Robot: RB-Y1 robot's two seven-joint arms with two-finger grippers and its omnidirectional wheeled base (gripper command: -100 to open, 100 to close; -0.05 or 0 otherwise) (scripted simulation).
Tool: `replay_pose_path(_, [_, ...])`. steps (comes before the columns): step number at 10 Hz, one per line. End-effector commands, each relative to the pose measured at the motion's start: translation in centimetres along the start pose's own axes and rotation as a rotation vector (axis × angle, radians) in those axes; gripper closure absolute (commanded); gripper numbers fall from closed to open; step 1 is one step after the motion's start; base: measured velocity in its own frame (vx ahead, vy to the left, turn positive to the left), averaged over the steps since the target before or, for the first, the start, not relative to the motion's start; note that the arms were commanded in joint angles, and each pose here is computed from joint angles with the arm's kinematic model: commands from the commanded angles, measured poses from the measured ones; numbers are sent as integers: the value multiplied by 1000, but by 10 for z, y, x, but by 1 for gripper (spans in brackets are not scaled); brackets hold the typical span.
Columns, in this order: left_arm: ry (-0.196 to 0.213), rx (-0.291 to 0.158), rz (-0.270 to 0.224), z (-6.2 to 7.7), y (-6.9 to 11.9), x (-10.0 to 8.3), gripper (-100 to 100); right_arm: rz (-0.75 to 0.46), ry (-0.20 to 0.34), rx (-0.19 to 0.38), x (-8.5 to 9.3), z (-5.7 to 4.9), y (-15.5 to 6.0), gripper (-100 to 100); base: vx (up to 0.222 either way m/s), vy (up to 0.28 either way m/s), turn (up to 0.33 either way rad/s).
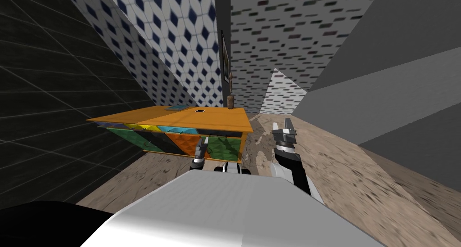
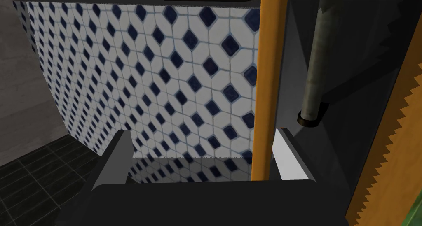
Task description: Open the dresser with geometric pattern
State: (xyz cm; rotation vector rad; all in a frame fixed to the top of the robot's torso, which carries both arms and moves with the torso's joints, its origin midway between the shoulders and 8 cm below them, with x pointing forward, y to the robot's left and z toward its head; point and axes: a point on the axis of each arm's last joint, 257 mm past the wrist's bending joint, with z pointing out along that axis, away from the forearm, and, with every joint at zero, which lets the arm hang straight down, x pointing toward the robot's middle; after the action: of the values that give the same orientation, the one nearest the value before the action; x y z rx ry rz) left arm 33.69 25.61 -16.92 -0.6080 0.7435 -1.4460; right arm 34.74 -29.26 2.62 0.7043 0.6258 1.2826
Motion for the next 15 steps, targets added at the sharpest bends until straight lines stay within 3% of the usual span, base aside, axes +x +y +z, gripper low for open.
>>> replay_pose_path(1, [5, -24, -4, -20, 12, 2, -100, 0, 0, 0, 0, 0, 0, 0, 76, -71, -15])
replay_pose_path(8, [6, -63, -17, -50, 29, 8, -100, 0, 0, 0, 0, 0, 0, 0, 42, -44, -9])
replay_pose_path(12, [-28, -87, -52, -72, 39, 22, -100, 0, 0, 0, 0, 0, 0, 0, 43, -44, -10])
replay_pose_path(13, [-43, -88, -64, -74, 40, 27, -100, 0, 0, 0, 0, 0, 0, 0, 46, -44, -9])
replay_pose_path(14, [-34, -87, -56, -71, 40, 23, -100, 0, 0, 0, 0, 0, 0, 0, 18, -19, 0])
replay_pose_path(15, [-36, -87, -55, -57, 47, 20, -100, 0, 0, 0, 0, 0, 0, 0, -32, -9, -15])
